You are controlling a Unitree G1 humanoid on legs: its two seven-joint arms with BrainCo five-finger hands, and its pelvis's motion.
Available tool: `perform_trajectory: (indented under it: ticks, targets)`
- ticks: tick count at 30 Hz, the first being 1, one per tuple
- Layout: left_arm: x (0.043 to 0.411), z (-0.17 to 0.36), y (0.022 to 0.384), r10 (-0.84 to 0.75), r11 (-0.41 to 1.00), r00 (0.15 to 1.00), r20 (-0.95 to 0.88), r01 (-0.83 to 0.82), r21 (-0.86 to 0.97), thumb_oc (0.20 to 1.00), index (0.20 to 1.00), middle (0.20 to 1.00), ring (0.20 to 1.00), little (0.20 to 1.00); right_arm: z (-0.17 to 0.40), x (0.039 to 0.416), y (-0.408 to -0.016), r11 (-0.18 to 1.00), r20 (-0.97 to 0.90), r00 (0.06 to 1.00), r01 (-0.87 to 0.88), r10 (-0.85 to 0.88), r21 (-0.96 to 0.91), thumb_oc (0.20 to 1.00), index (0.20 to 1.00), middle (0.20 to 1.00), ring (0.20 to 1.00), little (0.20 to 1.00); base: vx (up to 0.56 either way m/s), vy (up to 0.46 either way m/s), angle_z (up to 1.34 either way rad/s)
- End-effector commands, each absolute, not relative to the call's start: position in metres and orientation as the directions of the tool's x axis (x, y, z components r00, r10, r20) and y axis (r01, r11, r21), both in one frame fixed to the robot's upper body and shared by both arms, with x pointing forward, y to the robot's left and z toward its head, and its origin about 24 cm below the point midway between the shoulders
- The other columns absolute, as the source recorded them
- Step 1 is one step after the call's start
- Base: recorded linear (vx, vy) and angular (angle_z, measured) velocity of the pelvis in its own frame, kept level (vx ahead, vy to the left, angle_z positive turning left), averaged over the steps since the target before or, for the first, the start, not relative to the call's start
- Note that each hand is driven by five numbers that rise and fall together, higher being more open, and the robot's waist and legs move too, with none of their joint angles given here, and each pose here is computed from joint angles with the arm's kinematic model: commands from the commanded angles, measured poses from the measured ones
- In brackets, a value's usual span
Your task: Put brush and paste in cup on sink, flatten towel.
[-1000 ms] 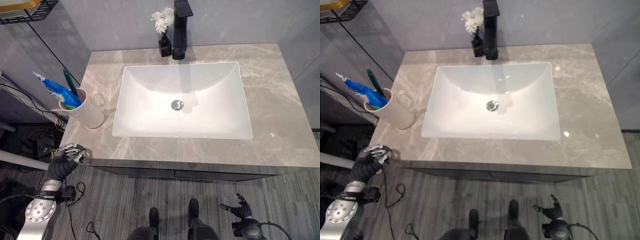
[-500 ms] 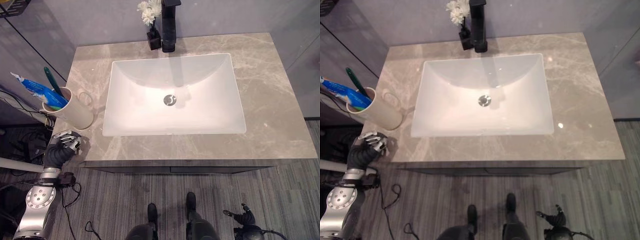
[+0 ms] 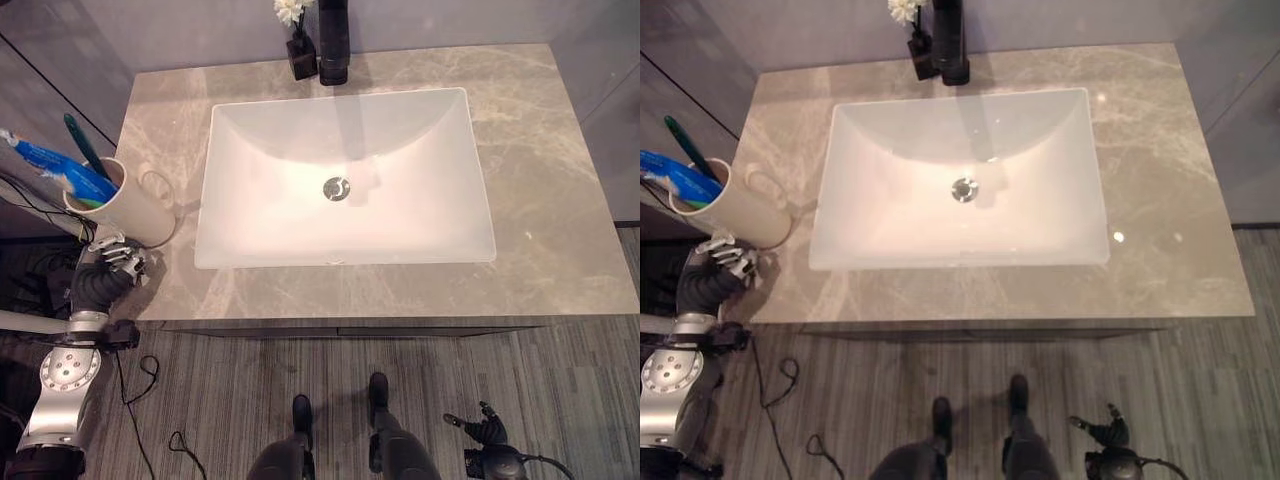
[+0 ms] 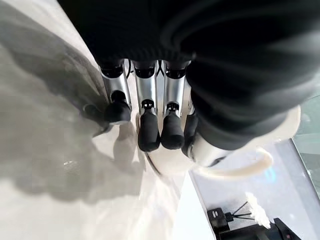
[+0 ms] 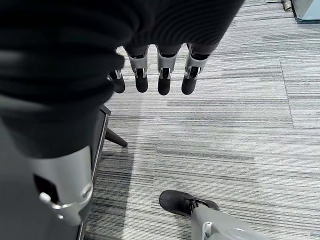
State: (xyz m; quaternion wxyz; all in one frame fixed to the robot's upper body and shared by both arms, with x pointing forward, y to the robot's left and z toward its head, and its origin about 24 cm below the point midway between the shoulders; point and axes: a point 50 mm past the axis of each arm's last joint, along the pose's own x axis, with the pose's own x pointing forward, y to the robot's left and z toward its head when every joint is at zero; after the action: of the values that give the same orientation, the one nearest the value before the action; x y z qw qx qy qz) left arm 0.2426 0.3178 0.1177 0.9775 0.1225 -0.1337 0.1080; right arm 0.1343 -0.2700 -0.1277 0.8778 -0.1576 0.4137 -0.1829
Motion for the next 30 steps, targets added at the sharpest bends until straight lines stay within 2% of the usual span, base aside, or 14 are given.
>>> perform_trajectory:
  ticks: [1,9,20,30]
  targets:
    - [0.256,0.137,0.324,0.198,0.937,0.912,0.36,-0.284,0.205,0.2,0.2,0.2,0.2,0.2,-0.121,0.158,-0.26,0.895,-0.635,0.643,0.204,-0.428,-0.397,1.0,1.0,1.0,1.0,1.0,0.0,0.0,0.0]
    - [0.279,0.156,0.315,0.179,0.934,0.89,0.418,-0.287,0.211,0.2,0.2,0.2,0.2,0.2,-0.121,0.163,-0.256,0.9,-0.632,0.654,0.194,-0.416,-0.391,1.0,1.0,1.0,1.0,1.0,0.0,0.0,0.0]
    - [0.297,0.171,0.319,0.22,0.918,0.867,0.447,-0.339,0.207,0.2,0.2,0.2,0.2,0.2,-0.12,0.165,-0.254,0.902,-0.63,0.662,0.181,-0.406,-0.392,1.0,1.0,1.0,1.0,1.0,0.0,0.002,-0.04]
    - [0.31,0.21,0.332,0.265,0.879,0.811,0.522,-0.425,0.214,0.2,0.2,0.2,0.2,0.2,-0.117,0.172,-0.25,0.908,-0.615,0.689,0.16,-0.383,-0.386,1.0,1.0,1.0,1.0,1.0,0.0,0.0,0.0]
